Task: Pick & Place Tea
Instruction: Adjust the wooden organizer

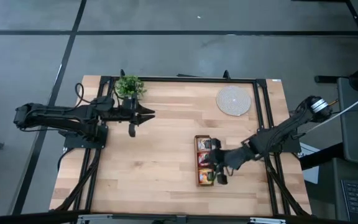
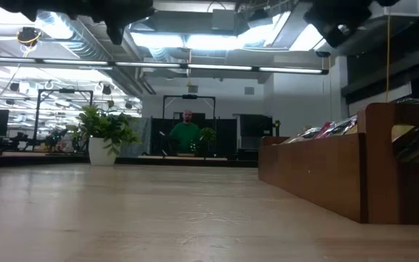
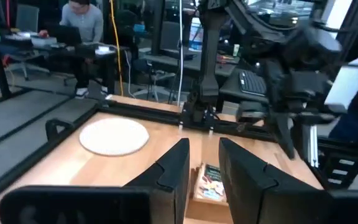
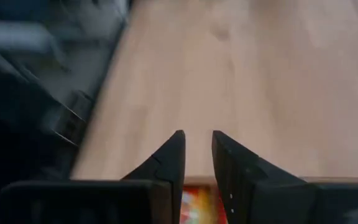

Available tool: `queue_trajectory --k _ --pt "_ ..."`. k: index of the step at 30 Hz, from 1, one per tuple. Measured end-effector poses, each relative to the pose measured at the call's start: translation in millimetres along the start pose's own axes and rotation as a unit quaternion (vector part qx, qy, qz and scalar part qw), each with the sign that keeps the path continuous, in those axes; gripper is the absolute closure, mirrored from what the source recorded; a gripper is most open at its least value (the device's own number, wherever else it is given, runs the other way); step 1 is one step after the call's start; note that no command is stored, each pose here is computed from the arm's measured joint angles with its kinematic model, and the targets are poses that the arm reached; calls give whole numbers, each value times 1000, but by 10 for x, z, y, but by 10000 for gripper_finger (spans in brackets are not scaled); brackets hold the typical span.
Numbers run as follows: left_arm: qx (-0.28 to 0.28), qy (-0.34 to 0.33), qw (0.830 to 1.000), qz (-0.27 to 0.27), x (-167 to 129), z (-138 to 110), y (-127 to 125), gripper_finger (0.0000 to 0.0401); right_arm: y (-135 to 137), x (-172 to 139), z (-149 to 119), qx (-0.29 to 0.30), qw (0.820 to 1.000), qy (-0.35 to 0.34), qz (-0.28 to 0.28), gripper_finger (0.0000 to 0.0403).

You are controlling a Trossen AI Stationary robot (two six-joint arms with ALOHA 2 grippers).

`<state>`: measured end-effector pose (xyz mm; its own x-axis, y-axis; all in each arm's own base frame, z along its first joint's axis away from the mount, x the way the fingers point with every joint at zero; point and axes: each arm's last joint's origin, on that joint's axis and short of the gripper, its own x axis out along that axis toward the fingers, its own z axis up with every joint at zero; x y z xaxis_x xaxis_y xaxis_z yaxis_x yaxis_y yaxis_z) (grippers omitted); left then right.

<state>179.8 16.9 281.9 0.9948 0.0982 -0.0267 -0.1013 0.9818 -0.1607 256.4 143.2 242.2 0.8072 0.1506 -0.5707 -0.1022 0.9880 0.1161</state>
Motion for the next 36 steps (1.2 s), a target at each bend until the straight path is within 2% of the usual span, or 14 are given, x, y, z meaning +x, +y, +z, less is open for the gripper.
queue_trajectory --k 2,5,9,11,14,18,24,28,31,36 --pt "-6 9 1000 -4 8 -30 2 318 -65 -61 -66 49 998 -36 31 320" --pt "-10 39 999 -26 99 -113 -1 315 -123 -127 -157 129 985 -80 82 320" --pt "-12 90 995 -46 285 -293 10 316 -118 -28 -396 221 967 -67 111 320" --pt "-2 125 991 -50 390 -431 29 317 -65 58 -453 248 960 -56 119 320" --pt "24 149 987 -49 555 -569 55 319 55 212 -446 262 957 -30 119 320" --pt "52 166 983 -53 798 -593 128 318 251 333 -283 276 951 -1 139 320" --pt "68 198 972 -105 1167 -671 239 315 458 429 -174 282 952 98 73 320" --pt "78 214 970 -83 1349 -741 321 318 572 514 -125 277 948 153 41 320" --pt "85 219 969 -76 1437 -773 359 319 676 573 -56 280 942 175 56 320" --pt "85 220 969 -74 1579 -795 403 316 780 608 -125 299 928 213 52 320"
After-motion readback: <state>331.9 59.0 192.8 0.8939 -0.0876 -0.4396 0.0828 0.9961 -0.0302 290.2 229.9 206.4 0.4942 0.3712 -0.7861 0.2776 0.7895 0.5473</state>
